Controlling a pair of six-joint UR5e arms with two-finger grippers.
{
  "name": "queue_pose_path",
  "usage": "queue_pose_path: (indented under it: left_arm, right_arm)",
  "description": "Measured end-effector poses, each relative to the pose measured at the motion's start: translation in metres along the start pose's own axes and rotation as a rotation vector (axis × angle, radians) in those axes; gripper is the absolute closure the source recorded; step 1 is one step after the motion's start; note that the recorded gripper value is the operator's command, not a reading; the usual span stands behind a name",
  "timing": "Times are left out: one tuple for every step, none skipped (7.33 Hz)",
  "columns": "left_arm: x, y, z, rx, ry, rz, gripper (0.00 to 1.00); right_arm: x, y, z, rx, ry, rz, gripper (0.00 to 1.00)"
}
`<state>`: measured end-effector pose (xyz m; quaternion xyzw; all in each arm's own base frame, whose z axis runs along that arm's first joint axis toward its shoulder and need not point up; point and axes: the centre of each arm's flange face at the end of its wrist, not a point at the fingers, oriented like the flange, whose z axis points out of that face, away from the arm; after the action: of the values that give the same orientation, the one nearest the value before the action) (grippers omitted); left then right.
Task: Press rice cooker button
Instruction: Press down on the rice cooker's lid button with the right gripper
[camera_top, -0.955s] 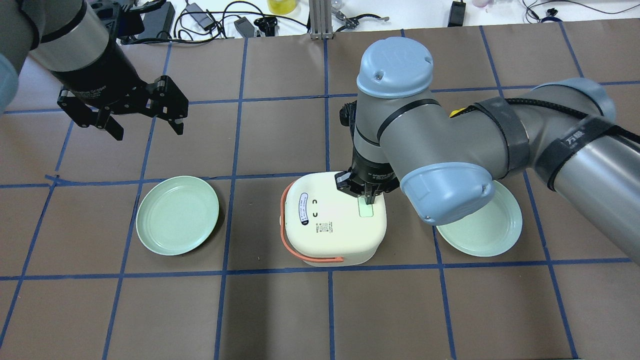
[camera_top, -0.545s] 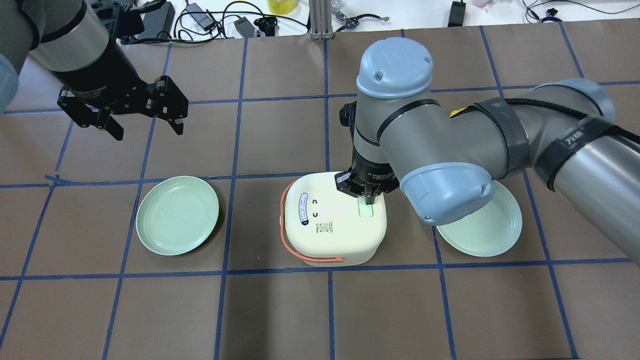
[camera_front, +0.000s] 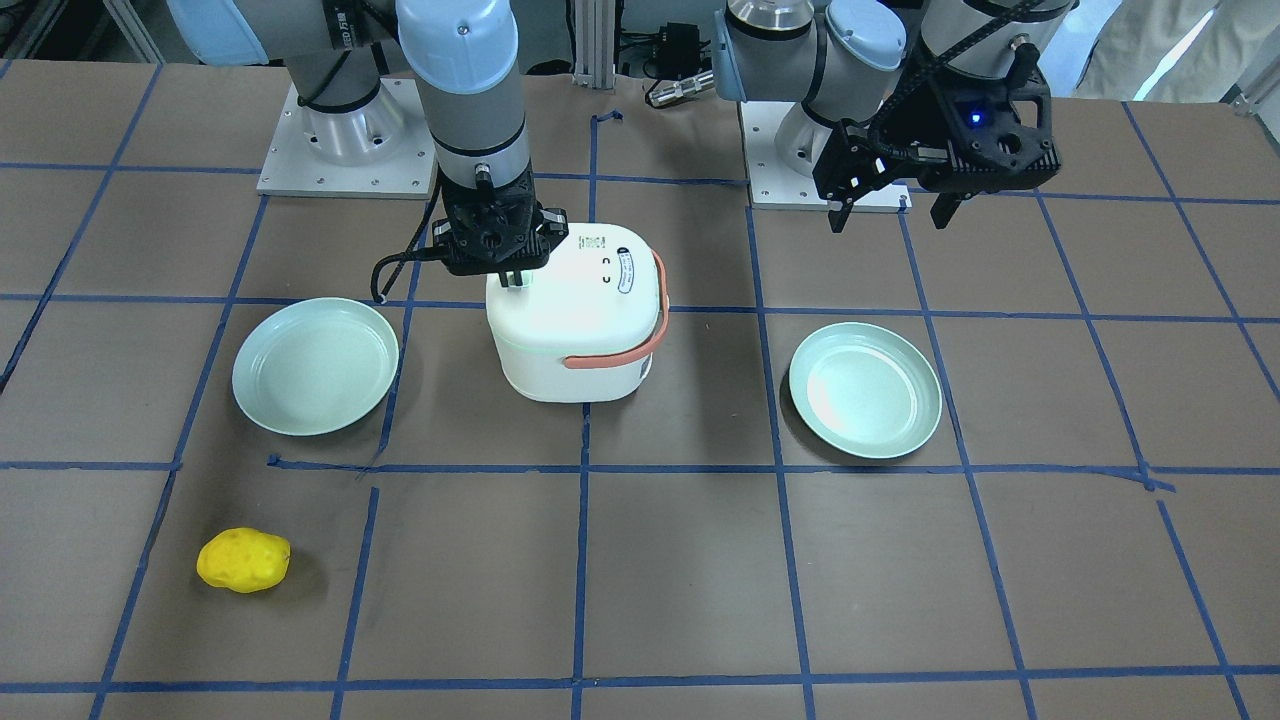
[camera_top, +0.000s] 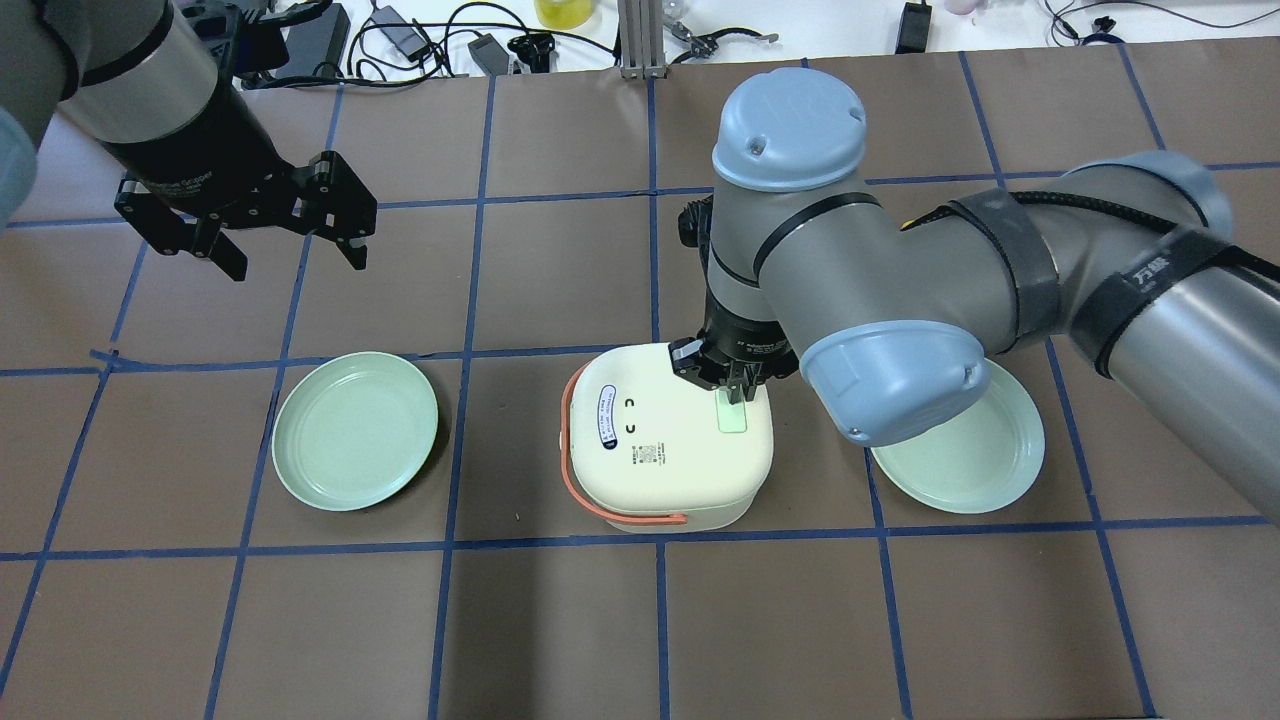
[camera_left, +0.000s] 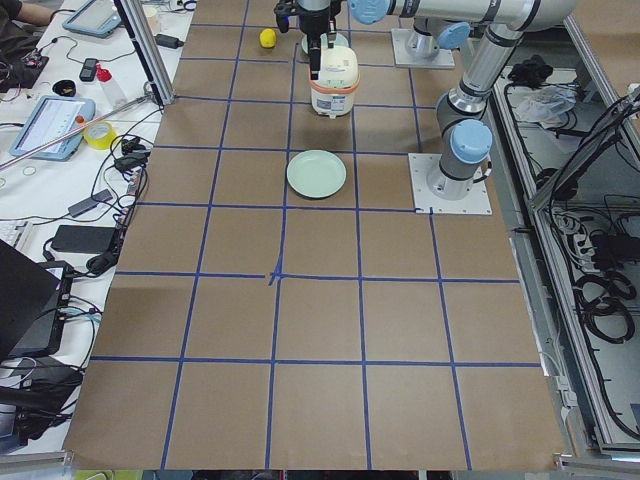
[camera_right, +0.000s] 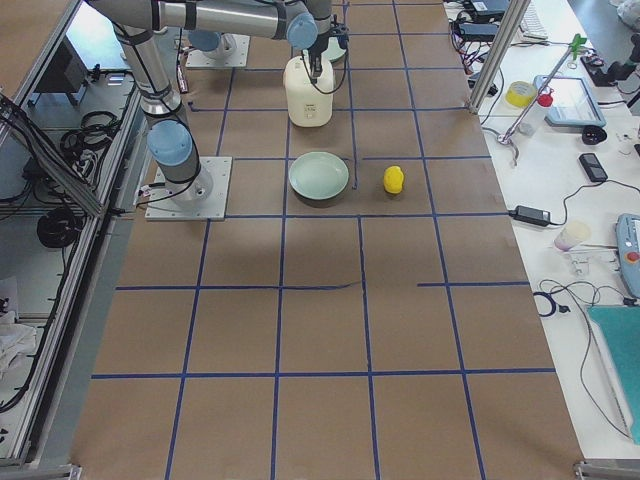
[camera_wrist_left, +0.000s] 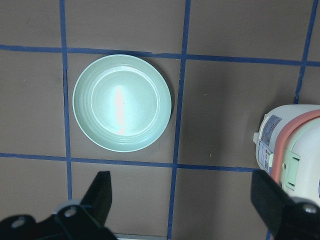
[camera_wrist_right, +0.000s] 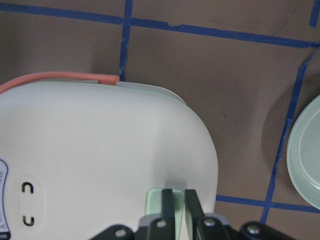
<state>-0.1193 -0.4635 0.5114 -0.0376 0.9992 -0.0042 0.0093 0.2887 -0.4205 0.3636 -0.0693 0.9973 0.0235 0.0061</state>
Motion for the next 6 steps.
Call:
queue_pose_path:
  left_arm:
    - [0.0000,0.0000,0.0000,0.000,0.000,0.000,0.00]
    - [0.0000,0.0000,0.0000,0.000,0.000,0.000,0.00]
    - [0.0000,0.0000,0.0000,0.000,0.000,0.001,0.00]
    - [0.0000,0.0000,0.0000,0.000,0.000,0.000,0.00]
    - [0.0000,0.0000,0.0000,0.000,0.000,0.000,0.00]
    - [0.0000,0.0000,0.0000,0.000,0.000,-0.001,0.00]
  right_arm:
    - [0.0001,-0.0001,0.0000,0.000,0.000,0.001,0.94]
    - [0.0000,0.0005,0.0009,-0.002,-0.002,0.003,0.96]
    - [0.0001,0.0012,0.0022,-0.006,-0.004,0.007,0.97]
    - [0.0000,0.0020,0.0037,-0.011,-0.005,0.009,0.97]
    - [-0.0007,0.0026,0.0053,-0.015,-0.007,0.008,0.97]
    - [-0.0013,0.0028,0.0065,-0.018,-0.008,0.007,0.97]
